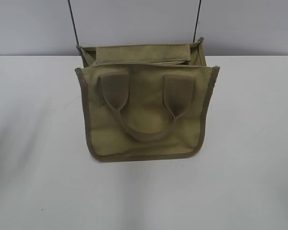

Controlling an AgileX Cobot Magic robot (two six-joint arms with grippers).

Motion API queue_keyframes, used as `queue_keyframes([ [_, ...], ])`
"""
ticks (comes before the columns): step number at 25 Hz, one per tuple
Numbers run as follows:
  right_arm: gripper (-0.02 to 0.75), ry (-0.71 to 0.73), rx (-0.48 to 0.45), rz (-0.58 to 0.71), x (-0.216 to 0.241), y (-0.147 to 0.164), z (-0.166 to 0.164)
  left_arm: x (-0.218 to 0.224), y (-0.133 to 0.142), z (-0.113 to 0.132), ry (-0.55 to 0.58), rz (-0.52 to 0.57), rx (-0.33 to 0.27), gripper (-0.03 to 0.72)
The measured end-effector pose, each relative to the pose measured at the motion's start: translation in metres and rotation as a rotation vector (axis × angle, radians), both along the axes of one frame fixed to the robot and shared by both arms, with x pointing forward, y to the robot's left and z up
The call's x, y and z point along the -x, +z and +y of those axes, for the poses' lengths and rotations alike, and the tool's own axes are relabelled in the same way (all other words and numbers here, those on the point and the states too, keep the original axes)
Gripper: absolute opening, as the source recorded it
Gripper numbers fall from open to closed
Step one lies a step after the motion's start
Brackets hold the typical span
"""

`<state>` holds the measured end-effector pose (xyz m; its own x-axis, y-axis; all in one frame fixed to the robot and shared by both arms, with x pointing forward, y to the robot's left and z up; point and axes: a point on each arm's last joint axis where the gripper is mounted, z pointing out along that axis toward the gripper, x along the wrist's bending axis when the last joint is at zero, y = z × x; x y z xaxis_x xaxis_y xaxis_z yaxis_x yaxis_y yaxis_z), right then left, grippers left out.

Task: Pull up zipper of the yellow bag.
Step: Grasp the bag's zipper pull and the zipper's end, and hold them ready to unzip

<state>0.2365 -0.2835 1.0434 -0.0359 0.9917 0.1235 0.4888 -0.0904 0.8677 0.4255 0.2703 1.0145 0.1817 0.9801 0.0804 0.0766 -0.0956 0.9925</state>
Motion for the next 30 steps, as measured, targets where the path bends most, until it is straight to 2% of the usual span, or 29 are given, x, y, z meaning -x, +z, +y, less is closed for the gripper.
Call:
queue_keyframes([
  [2, 0.524, 0.000, 0.000, 0.000, 0.000, 0.000, 0.000, -0.012, -0.015, -0.008, -0.048, 0.027, -0.025, 0.503],
  [5, 0.524, 0.000, 0.000, 0.000, 0.000, 0.000, 0.000, -0.025, -0.039, -0.017, -0.106, 0.094, -0.018, 0.449],
  [8, 0.524, 0.000, 0.000, 0.000, 0.000, 0.000, 0.000, -0.033, -0.062, -0.029, -0.233, 0.141, -0.026, 0.405],
  [13, 0.524, 0.000, 0.000, 0.000, 0.000, 0.000, 0.000, -0.049, -0.091, -0.049, -0.425, 0.228, -0.024, 0.386],
  [17, 0.524, 0.000, 0.000, 0.000, 0.000, 0.000, 0.000, -0.060, -0.103, -0.061, -0.539, 0.213, 0.002, 0.372],
  [27, 0.524, 0.000, 0.000, 0.000, 0.000, 0.000, 0.000, -0.094, -0.128, -0.074, -0.618, 0.193, 0.069, 0.266],
  [30, 0.524, 0.000, 0.000, 0.000, 0.000, 0.000, 0.000, -0.101, -0.131, -0.078, -0.648, 0.189, 0.070, 0.249],
])
